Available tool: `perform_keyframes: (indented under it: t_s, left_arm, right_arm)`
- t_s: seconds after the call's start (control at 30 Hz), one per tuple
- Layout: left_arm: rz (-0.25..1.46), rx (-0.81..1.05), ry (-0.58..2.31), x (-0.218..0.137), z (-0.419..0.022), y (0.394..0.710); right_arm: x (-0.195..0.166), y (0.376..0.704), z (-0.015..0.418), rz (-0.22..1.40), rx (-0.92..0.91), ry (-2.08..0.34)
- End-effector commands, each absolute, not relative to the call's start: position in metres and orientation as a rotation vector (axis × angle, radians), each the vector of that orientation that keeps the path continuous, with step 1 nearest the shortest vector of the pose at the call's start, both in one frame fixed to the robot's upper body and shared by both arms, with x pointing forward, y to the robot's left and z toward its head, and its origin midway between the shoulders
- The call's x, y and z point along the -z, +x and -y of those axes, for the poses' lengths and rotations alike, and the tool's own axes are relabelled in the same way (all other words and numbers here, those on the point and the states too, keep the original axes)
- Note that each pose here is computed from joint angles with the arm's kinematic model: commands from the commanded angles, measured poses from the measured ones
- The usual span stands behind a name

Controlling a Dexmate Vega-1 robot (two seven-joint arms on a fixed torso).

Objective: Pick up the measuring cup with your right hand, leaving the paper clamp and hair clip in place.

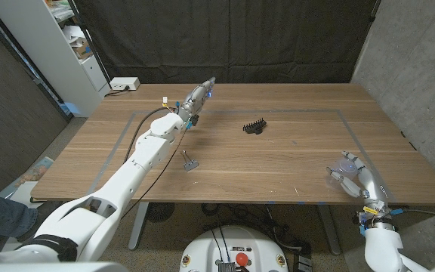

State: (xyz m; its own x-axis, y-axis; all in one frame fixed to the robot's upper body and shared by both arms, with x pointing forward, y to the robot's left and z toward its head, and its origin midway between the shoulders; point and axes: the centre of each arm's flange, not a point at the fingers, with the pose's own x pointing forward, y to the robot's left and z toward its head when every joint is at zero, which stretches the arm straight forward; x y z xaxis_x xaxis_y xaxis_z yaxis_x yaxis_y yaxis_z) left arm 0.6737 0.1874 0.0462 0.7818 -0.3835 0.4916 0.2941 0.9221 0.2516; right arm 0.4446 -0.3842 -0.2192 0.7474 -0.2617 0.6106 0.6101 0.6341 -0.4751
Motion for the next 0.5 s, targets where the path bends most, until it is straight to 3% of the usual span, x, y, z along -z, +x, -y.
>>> perform_keyframes:
  t_s: [0.03,0.5]
  left_arm:
    - [0.562,0.371,0.157,-0.046,-0.191,0.678]
    - [0.566,0.371,0.150,-0.048,-0.195,0.681]
  right_arm:
    - [0.214,0.447,0.377,0.517,0.554,-0.724]
    - [0.204,0.449,0.376,0.525,0.568,-0.740]
